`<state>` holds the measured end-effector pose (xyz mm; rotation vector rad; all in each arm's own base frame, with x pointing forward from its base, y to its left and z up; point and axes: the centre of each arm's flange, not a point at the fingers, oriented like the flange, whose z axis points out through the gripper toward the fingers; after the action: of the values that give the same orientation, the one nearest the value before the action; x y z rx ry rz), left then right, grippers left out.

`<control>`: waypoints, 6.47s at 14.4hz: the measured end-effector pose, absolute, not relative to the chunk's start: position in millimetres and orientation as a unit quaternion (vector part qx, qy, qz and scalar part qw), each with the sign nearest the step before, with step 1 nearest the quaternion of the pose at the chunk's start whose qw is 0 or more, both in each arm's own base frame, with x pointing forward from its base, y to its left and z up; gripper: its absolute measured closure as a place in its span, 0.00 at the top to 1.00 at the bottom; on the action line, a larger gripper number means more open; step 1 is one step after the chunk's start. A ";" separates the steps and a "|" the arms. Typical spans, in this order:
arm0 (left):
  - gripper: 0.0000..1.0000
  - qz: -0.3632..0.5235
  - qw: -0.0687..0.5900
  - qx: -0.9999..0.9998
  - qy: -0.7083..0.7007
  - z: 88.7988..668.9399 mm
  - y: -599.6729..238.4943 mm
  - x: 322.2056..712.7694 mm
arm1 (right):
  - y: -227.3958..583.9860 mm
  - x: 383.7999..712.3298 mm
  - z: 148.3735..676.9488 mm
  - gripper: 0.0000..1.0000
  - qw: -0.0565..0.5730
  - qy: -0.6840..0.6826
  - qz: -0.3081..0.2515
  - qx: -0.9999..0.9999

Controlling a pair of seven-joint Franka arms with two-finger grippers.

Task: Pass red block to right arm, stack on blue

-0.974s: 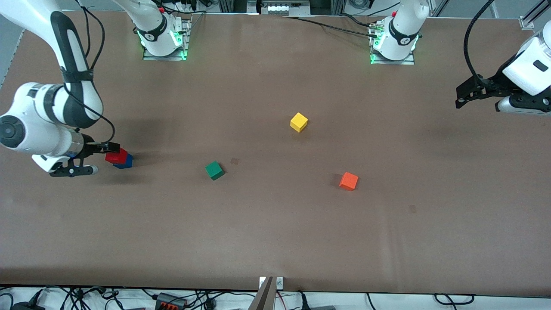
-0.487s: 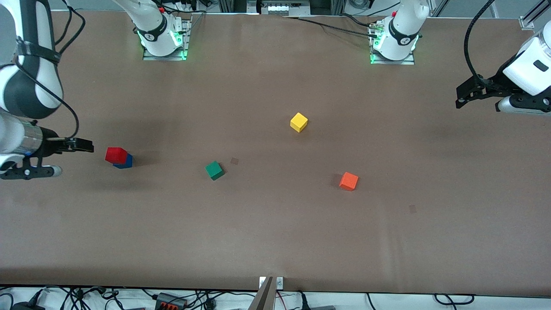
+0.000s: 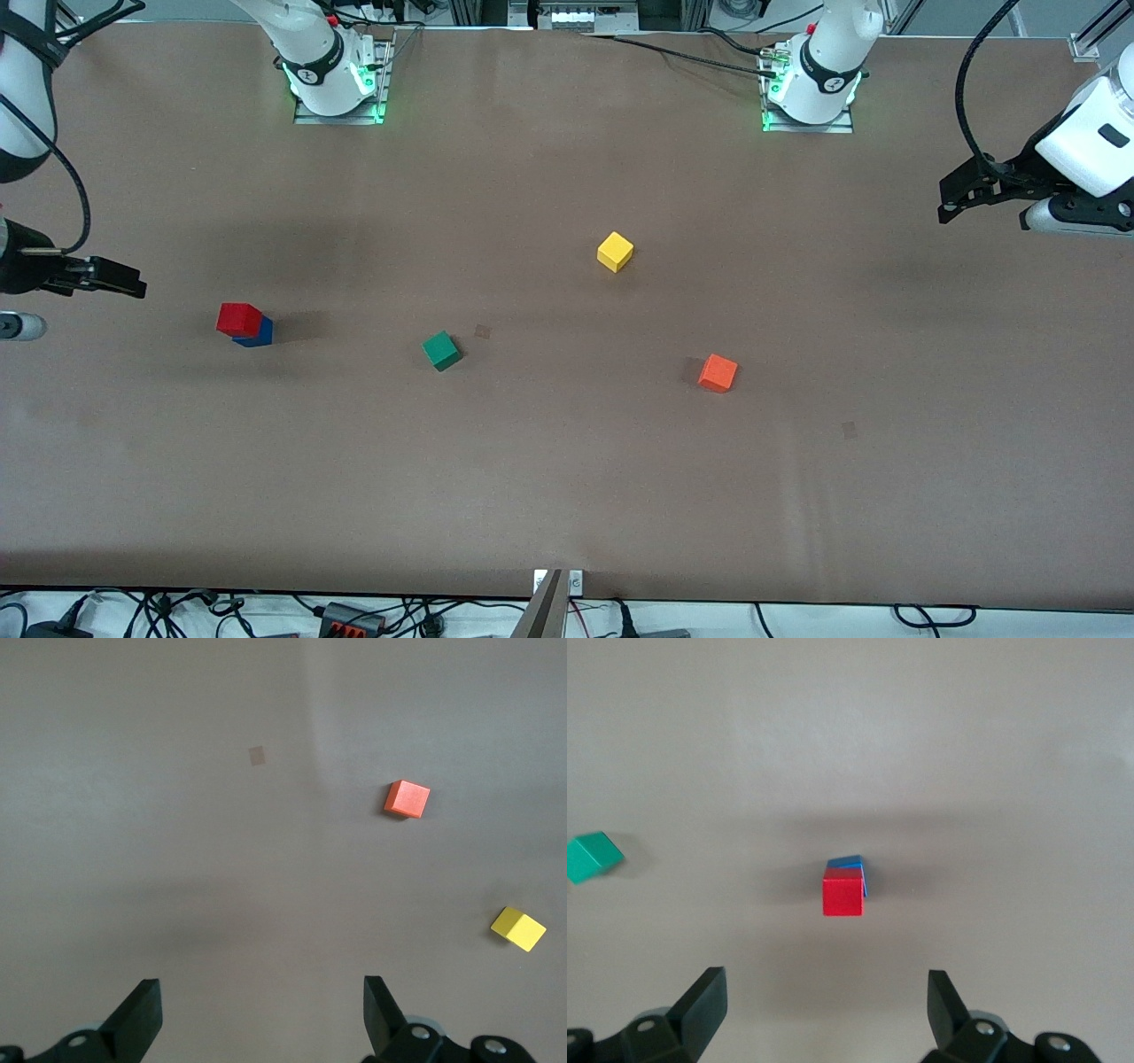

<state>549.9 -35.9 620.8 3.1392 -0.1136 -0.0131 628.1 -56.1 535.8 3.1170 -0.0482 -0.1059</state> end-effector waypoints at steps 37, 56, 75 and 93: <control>1.00 -0.005 0.000 0.999 -0.033 620.4 -32.2 550.5 | -53.8 562.5 584.0 1.00 0.019 -0.040 0.016 0.999; 1.00 -0.005 0.000 0.999 -0.033 620.3 -32.2 550.5 | -54.0 561.9 585.9 1.00 0.018 -0.040 0.015 0.999; 1.00 -0.005 0.000 1.000 -0.028 619.8 -27.0 551.1 | -47.9 556.3 582.4 1.00 0.017 -0.032 -0.010 0.999; 1.00 -0.005 0.000 1.000 -0.029 619.8 -28.2 551.0 | -44.8 552.6 585.0 1.00 0.017 -0.023 -0.016 0.999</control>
<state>551.0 -28.2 619.8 3.1397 -0.0919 -0.0161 552.6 -44.8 585.0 3.1069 -0.0721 -0.0502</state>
